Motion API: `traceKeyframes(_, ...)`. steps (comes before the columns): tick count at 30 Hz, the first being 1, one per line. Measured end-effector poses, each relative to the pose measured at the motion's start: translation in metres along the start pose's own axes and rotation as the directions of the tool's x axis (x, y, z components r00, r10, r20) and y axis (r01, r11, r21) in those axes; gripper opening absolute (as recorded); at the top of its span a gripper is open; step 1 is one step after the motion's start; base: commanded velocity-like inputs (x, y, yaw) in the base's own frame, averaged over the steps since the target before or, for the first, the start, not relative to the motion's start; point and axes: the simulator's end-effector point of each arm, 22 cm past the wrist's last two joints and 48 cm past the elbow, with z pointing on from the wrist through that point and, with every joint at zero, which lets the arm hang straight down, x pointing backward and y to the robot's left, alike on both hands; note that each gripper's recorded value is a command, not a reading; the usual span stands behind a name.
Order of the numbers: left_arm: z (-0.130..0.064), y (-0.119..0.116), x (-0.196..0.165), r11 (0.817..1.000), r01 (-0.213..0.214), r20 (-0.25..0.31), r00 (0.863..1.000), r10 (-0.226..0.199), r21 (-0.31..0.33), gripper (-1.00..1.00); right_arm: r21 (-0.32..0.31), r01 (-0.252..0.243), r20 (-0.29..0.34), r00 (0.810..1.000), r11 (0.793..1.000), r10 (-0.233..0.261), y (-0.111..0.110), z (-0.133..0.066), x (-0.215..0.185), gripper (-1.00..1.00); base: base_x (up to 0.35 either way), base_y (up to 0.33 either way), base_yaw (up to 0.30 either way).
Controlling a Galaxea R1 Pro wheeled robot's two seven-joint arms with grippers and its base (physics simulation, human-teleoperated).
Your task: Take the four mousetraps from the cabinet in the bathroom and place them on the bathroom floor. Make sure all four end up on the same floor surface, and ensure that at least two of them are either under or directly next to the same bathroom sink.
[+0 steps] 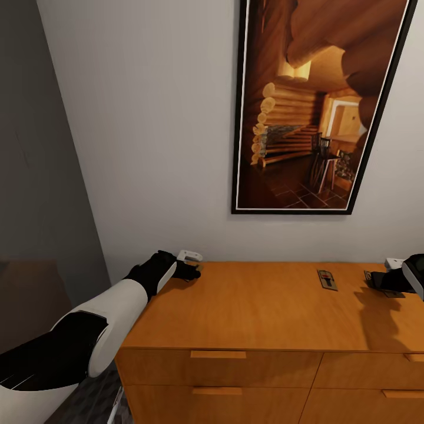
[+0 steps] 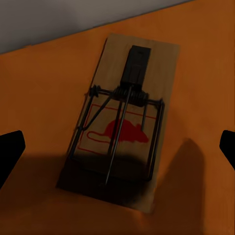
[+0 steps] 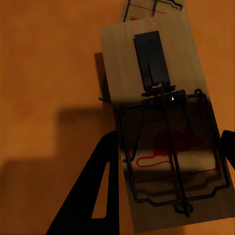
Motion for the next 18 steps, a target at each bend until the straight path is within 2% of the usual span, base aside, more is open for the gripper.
traceKeyframes(18,0.0046,0.0008,0.0064,1.0,0.003,-0.003,1.0,-0.003,0.002,1.0,0.003,0.002,0.0,1.0,1.0,-0.002,-0.0001,0.0049,0.0043,-1.0,0.0,0.0,0.0)
